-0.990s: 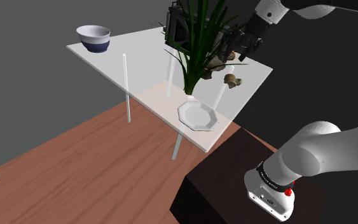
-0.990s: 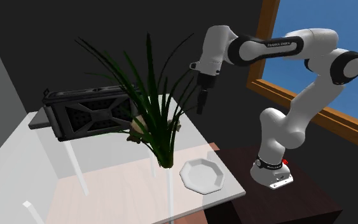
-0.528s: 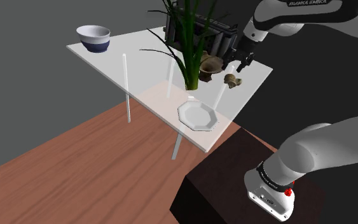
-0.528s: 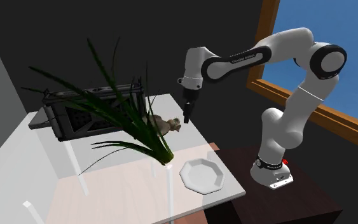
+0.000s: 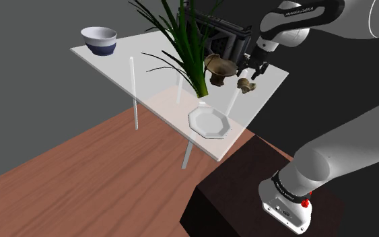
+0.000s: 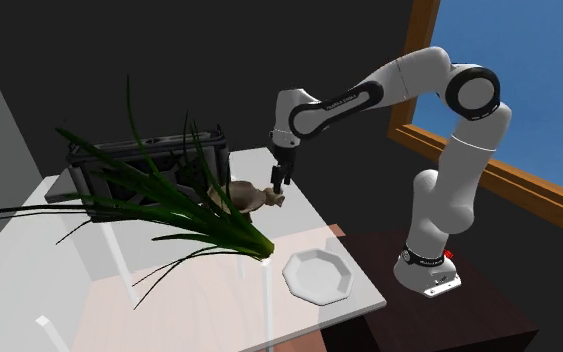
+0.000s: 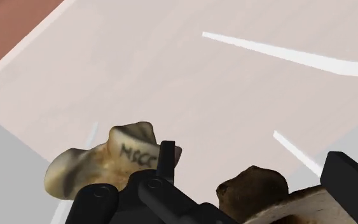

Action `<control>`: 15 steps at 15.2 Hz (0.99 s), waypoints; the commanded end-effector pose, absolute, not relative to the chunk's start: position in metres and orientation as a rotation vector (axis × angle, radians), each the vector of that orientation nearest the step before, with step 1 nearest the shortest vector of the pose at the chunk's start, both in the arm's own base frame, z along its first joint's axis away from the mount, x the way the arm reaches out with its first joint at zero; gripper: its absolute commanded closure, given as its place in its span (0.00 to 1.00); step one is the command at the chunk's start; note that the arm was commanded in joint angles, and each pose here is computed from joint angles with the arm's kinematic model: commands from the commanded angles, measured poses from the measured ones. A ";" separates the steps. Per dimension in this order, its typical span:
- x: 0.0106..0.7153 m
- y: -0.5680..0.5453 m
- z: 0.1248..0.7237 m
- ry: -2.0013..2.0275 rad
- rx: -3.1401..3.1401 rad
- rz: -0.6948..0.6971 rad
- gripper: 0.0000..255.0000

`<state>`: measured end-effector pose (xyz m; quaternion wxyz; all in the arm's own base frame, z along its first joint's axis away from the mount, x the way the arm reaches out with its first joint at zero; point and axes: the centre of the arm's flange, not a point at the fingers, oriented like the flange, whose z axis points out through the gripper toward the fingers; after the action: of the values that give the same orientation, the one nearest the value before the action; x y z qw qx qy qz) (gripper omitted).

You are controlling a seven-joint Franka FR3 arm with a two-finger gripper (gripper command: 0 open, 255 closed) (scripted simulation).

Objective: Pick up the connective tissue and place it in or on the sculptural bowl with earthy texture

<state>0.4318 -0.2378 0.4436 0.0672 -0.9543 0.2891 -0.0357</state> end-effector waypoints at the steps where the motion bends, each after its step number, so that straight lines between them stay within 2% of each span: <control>1: 0.434 -0.260 0.430 0.925 -2.857 -0.106 0.00; 5: 0.438 -0.296 0.408 1.008 -2.823 -0.103 0.00; 15: 0.443 -0.292 0.368 1.008 -2.823 -0.103 0.00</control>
<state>0.4423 -0.2937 0.3727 0.0710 -0.9386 0.3355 -0.0377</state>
